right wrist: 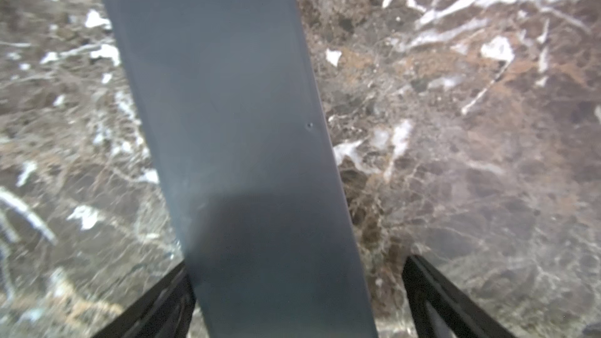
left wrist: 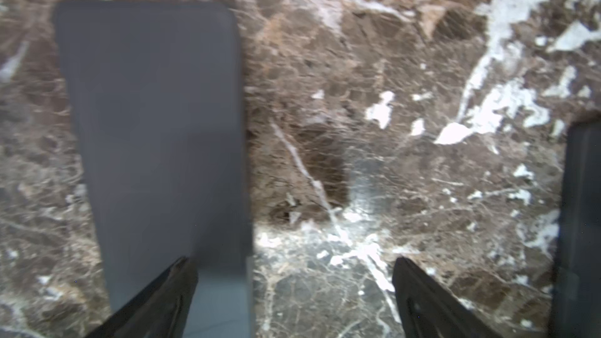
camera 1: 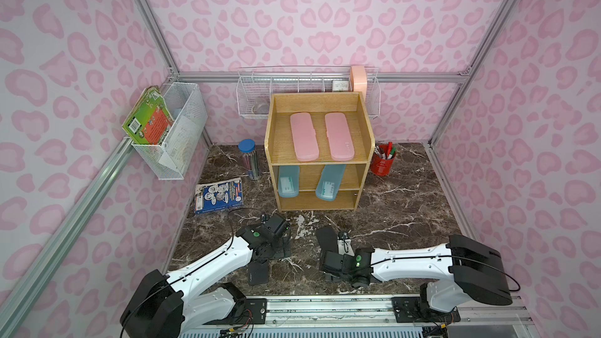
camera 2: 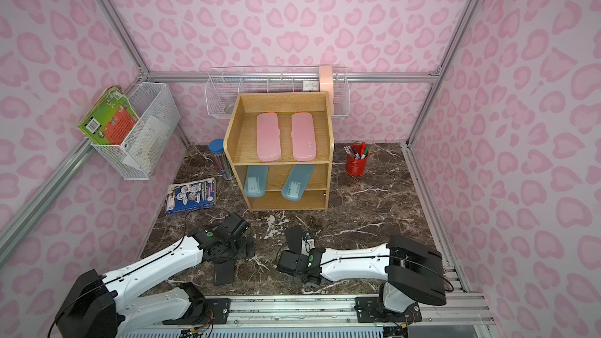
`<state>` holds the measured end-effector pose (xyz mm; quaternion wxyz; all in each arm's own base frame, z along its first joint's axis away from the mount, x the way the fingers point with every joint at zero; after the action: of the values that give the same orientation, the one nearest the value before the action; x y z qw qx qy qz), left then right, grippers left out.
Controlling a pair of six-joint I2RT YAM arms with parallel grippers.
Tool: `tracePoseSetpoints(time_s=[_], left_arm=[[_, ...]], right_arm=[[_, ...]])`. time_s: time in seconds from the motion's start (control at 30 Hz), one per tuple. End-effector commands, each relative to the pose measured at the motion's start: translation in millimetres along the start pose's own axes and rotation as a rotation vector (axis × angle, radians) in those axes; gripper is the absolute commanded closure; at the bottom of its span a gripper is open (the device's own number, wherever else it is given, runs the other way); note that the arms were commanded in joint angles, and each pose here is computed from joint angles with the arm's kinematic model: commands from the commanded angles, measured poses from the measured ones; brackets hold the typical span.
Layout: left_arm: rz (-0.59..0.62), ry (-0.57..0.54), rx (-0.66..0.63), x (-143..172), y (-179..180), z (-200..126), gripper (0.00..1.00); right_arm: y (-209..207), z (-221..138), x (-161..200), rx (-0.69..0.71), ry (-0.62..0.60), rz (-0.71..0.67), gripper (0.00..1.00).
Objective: Place the pencil cases on the shelf according to color
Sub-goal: Pick up the pencil case from the center of the board.
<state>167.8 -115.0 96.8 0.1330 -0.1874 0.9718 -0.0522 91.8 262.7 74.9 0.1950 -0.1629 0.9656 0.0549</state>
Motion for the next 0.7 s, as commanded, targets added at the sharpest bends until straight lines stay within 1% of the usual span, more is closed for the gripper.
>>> tracePoseSetpoints(time_s=[0.0, 0.13, 0.3, 0.47, 0.57, 0.63, 0.67], left_arm=[[0.014, -0.02, 0.012, -2.4, -3.7, -5.0, 0.01], [-0.013, -0.082, 0.029, -6.6, 4.3, -20.1, 0.01], [-0.001, -0.135, 0.023, -9.6, 15.6, -37.0, 0.01], [-0.012, -0.184, -0.022, -12.2, 30.1, -49.4, 0.01], [-0.022, -0.215, -0.025, -13.1, 37.2, -54.4, 0.01], [-0.021, -0.237, -0.02, -13.5, 40.8, -56.5, 0.01], [-0.022, -0.242, -0.02, -13.3, 42.2, -56.9, 0.01]], right_arm=[[2.6, -5.6, 0.3, -0.027, -0.058, -0.027, 0.0], [-3.7, 2.5, 9.3, -0.011, -0.069, -0.034, 0.0], [0.5, 15.8, 18.7, -0.014, -0.08, -0.054, 0.01], [6.0, 21.1, 28.4, 0.034, -0.092, -0.063, 0.12], [8.9, 21.1, 30.7, 0.037, -0.108, -0.061, 0.22], [9.5, 16.8, 28.5, 0.041, -0.141, -0.052, 0.31], [9.8, 14.0, 26.7, 0.042, -0.159, -0.05, 0.33]])
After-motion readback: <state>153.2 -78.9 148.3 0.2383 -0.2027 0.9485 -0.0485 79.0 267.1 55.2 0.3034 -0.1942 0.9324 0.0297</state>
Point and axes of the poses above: each gripper's point midway between its finger pads, its own z axis out along the fingers, its own y axis along the line the jaws close on, x = y × z, the point moved 5 cm from there along -z, back along the fingers, and after that the axes turned 11 degrees about -z, right-handed, at the moved point
